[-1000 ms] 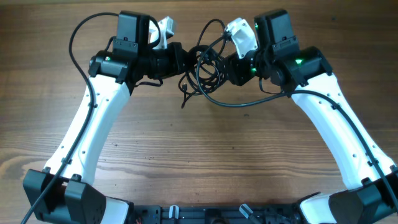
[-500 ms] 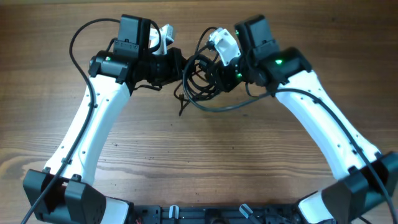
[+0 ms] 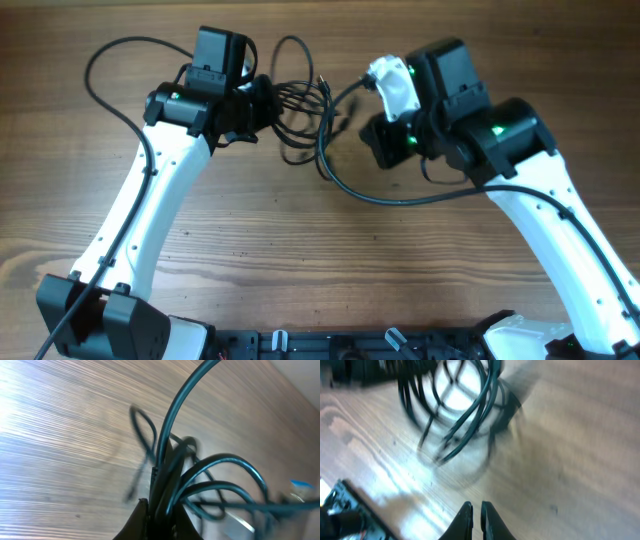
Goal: Untangle cables
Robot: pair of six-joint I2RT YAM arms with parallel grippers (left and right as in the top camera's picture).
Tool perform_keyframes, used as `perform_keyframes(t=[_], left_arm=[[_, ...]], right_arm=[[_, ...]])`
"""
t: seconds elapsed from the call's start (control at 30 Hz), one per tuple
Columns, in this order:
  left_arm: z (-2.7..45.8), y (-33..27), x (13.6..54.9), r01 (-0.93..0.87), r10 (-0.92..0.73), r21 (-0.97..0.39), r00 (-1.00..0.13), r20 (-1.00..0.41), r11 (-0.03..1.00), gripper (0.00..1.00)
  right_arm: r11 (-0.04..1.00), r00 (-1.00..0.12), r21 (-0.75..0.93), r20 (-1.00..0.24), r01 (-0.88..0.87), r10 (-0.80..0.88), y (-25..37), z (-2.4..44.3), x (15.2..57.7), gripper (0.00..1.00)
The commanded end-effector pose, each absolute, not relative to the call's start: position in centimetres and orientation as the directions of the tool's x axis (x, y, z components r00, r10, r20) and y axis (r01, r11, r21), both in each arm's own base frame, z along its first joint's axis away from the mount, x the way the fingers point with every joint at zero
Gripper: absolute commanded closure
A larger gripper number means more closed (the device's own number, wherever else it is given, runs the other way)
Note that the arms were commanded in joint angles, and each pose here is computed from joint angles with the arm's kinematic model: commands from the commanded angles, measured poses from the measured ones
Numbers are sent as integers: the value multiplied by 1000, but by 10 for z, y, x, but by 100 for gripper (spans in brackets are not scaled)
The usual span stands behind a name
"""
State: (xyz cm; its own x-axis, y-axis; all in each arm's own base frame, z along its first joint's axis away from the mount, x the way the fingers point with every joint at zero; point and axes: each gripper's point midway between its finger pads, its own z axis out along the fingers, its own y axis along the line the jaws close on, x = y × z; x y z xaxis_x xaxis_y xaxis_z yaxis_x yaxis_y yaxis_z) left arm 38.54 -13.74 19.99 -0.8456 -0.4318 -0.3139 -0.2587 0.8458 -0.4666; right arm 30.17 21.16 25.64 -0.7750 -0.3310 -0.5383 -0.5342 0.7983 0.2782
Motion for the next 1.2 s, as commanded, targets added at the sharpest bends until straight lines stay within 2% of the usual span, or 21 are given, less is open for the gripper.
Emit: perform_keyframes(t=[0.0,0.1,0.13,0.2,0.23,0.27,0.3,0.4,0.47,0.53,0.63,0.7,0.73,0.8,0.9,0.97,1.03,1.1,1.17], left_arm=[[202,-113,398,-369,-524,-415,-768,-369,832,96],[203,-114,401,-362,-524,-422,-764,-376,831,96],[205,-118,404,-327,-501,-432,-774,-388,841,96],[220,-150,408,-91,-343,-507,-836,-429,857,96],[240,-185,402,167,-177,-586,-857,-483,793,96],[262,-213,386,393,-32,-639,-836,-548,662,96],[273,-227,373,489,30,-665,-817,-575,564,96],[280,-233,362,504,50,-709,-830,-555,494,96],[281,-235,360,469,31,-740,-853,-521,483,96],[281,-235,360,434,12,-760,-871,-490,483,96],[283,-237,355,374,-10,-805,-904,-427,461,96],[290,-242,344,380,22,-837,-914,-405,394,96],[294,-245,336,375,42,-856,-922,-386,355,96],[291,-245,323,319,67,-886,-947,-315,337,96],[278,-241,306,308,120,-881,-951,-284,358,96],[272,-238,295,338,164,-869,-940,-298,361,96],[267,-235,286,431,229,-834,-900,-371,345,96],[263,-233,285,504,265,-792,-862,-433,344,94],[251,-227,292,515,273,-748,-857,-437,419,96]], right_arm=[[832,-839,334,-483,-442,-252,204,253,297,96],[870,-898,410,-432,-275,-80,195,255,306,96],[865,-890,415,-449,-284,-77,198,258,310,93],[791,-840,451,-524,-414,-140,216,273,313,75],[726,-796,466,-576,-506,-186,229,284,312,56],[691,-763,463,-614,-555,-202,235,291,313,47],[669,-739,456,-639,-587,-212,239,296,315,42],[686,-729,435,-654,-583,-204,237,296,322,38],[798,-751,343,-631,-496,-196,216,277,337,38],[916,-795,213,-585,-339,-158,183,254,351,39],[963,-827,99,-540,-249,-158,162,228,364,44],[999,-839,24,-544,-33,-15,136,215,381,45],[995,-817,16,-570,99,90,124,213,391,55],[978,-771,66,-606,196,195,113,219,405,62],[952,-734,175,-606,252,306,84,226,425,62],[931,-739,244,-568,271,364,53,224,431,63],[912,-750,318,-529,259,397,21,224,433,64],[878,-758,387,-472,281,450,-5,221,426,85],[873,-767,384,-446,302,462,-11,217,420,89]])
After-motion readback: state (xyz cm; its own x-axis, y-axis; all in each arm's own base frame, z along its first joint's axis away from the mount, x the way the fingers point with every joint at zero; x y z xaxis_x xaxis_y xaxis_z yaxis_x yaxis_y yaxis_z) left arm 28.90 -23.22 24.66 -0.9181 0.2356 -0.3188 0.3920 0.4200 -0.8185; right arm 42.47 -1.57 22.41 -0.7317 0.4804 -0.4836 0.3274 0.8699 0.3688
